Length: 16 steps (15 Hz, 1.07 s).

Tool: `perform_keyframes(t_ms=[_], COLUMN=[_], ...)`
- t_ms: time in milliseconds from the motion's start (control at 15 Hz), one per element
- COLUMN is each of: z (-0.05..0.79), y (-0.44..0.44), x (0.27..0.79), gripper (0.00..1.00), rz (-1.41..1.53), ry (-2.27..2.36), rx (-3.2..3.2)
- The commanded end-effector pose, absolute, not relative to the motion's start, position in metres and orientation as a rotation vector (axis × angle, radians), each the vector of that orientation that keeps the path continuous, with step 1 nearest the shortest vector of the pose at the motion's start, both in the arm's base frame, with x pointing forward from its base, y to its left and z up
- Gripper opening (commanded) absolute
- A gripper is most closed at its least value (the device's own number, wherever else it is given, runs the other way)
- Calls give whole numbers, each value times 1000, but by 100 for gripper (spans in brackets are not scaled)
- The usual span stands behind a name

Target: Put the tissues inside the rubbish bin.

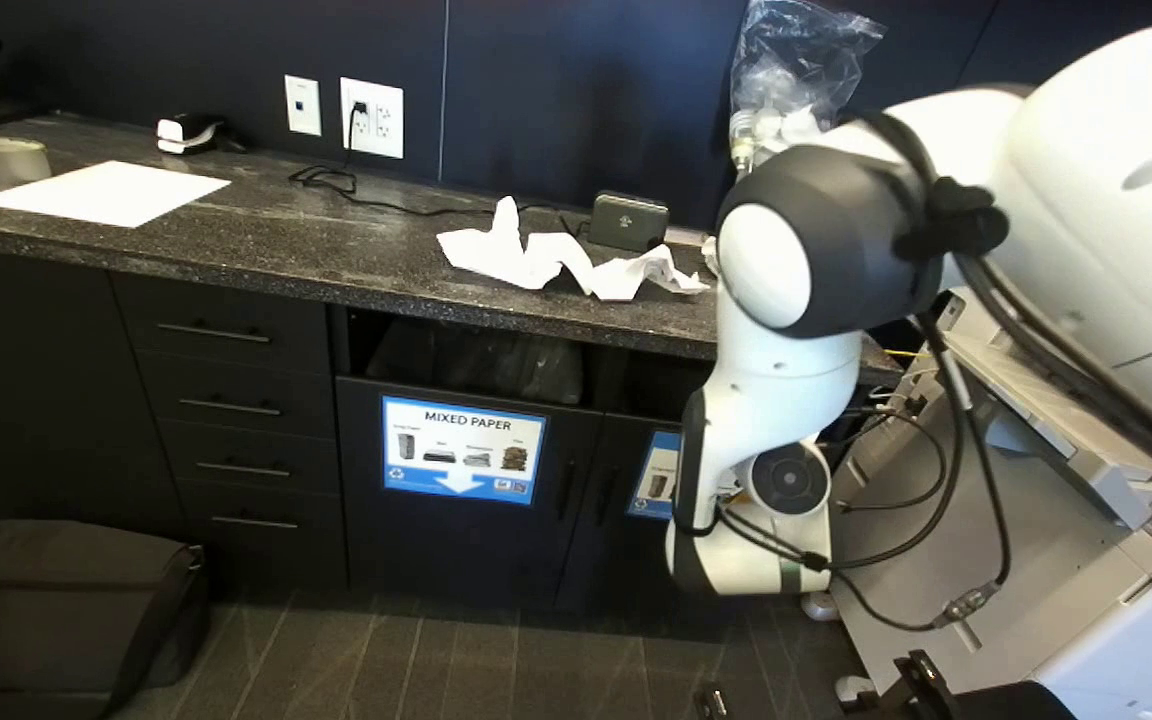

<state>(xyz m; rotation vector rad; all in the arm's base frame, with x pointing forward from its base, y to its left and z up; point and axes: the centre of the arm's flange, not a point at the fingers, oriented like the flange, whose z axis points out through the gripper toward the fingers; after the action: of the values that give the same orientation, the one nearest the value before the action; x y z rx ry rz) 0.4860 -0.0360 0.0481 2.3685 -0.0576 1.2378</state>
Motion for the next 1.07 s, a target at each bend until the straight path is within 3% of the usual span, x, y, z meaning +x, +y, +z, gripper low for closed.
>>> perform_keyframes(t_ms=[0,1000], z=[136,331], y=[-49,-31], x=[477,483], gripper=[100,100], rz=[1129,626], ry=[-54,141], rx=[2500,2929])
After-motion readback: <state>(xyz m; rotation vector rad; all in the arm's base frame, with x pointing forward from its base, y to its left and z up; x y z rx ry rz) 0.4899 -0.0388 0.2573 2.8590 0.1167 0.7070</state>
